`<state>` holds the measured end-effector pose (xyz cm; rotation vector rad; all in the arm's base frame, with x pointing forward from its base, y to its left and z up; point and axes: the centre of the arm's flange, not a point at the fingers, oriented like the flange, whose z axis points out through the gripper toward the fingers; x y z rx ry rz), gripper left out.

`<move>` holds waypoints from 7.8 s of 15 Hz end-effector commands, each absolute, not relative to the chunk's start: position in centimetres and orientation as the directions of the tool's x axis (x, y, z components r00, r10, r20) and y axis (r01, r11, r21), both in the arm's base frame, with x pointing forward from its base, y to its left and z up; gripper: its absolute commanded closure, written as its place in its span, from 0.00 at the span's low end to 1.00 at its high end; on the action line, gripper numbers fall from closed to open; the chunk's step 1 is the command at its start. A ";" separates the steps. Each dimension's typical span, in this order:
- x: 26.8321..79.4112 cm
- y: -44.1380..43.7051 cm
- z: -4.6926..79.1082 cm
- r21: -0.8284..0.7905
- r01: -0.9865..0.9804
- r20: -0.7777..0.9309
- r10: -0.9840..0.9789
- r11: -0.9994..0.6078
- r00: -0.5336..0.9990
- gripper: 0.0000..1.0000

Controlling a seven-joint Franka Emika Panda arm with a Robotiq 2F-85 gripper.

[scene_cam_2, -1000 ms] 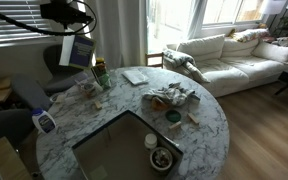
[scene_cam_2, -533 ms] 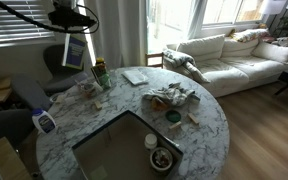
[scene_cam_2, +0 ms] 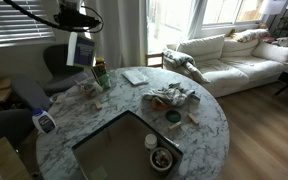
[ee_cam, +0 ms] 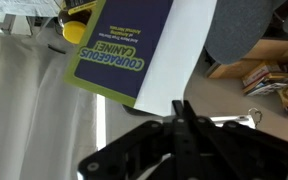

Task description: Put the yellow book in the storage box

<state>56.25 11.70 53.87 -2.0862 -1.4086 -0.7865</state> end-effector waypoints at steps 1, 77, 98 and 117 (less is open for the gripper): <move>57.3 11.3 54.9 -0.073 0.949 0.731 0.631 -0.306 0.259 1.00; 68.9 10.0 43.9 0.145 0.987 0.772 0.618 0.062 -0.153 1.00; 73.3 11.4 37.0 0.285 0.938 0.779 0.522 0.199 -0.348 1.00; 75.6 13.4 32.9 0.364 0.926 0.847 0.379 0.098 -0.373 1.00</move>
